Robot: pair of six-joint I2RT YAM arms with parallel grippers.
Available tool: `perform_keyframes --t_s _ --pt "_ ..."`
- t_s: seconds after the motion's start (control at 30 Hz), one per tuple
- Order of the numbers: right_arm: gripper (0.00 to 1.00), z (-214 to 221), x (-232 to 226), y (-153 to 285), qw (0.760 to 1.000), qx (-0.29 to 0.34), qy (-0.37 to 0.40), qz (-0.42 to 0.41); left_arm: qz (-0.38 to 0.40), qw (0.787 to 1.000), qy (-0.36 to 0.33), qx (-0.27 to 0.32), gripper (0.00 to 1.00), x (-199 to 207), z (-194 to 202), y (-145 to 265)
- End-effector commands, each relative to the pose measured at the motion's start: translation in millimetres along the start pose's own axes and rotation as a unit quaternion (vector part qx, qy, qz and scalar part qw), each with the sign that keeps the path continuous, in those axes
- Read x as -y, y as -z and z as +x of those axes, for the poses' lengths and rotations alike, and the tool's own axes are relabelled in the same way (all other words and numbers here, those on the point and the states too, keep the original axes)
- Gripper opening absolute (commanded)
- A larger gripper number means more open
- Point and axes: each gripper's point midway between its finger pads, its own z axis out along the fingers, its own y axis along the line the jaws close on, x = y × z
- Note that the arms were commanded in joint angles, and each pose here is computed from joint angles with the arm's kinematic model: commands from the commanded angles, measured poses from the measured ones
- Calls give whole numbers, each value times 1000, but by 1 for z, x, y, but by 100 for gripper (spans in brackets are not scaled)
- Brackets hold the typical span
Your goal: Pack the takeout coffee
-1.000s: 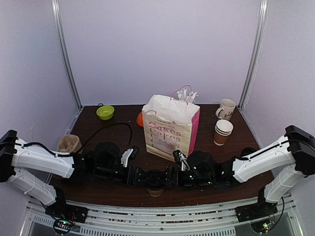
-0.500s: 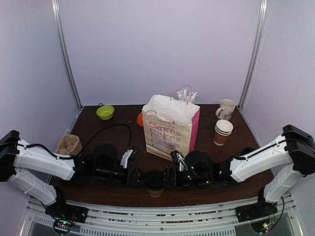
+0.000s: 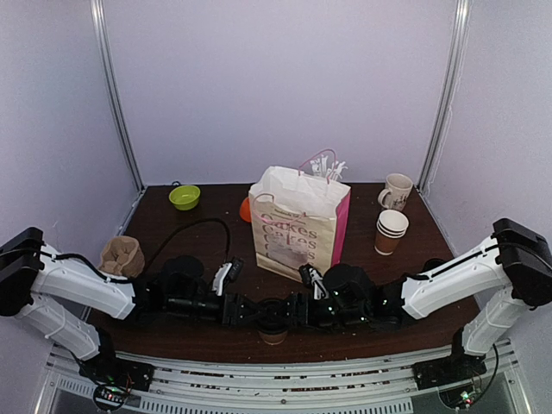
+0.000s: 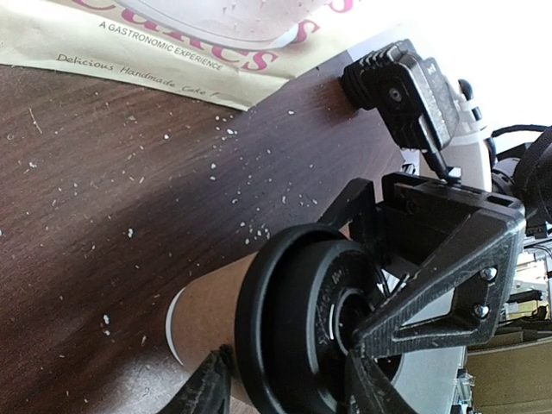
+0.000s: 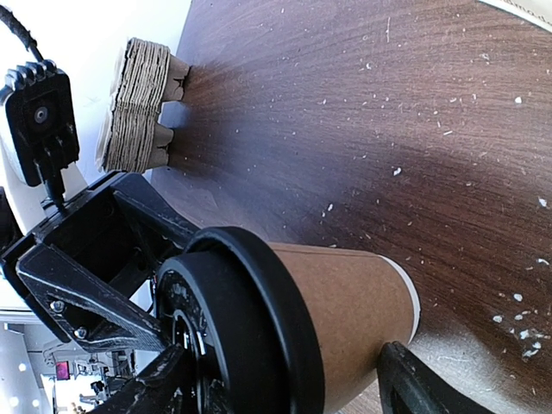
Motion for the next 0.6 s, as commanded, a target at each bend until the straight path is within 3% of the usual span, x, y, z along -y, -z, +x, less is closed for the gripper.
perform_keyframes --t_s 0.0,0.2,0.47,0.57 --pt "75 6 20 -5 999 -14 -9 34 -113 989 42 -85 44 -71 59 5" --pt "77 0 7 -2 1000 -9 1 18 -106 990 31 -84 46 -66 54 5" --pt "79 -17 -25 15 999 12 27 -12 -84 995 -18 -57 78 -26 13 8" --pt "80 -20 -32 22 999 19 33 -18 -80 995 -32 -51 85 -14 2 10"
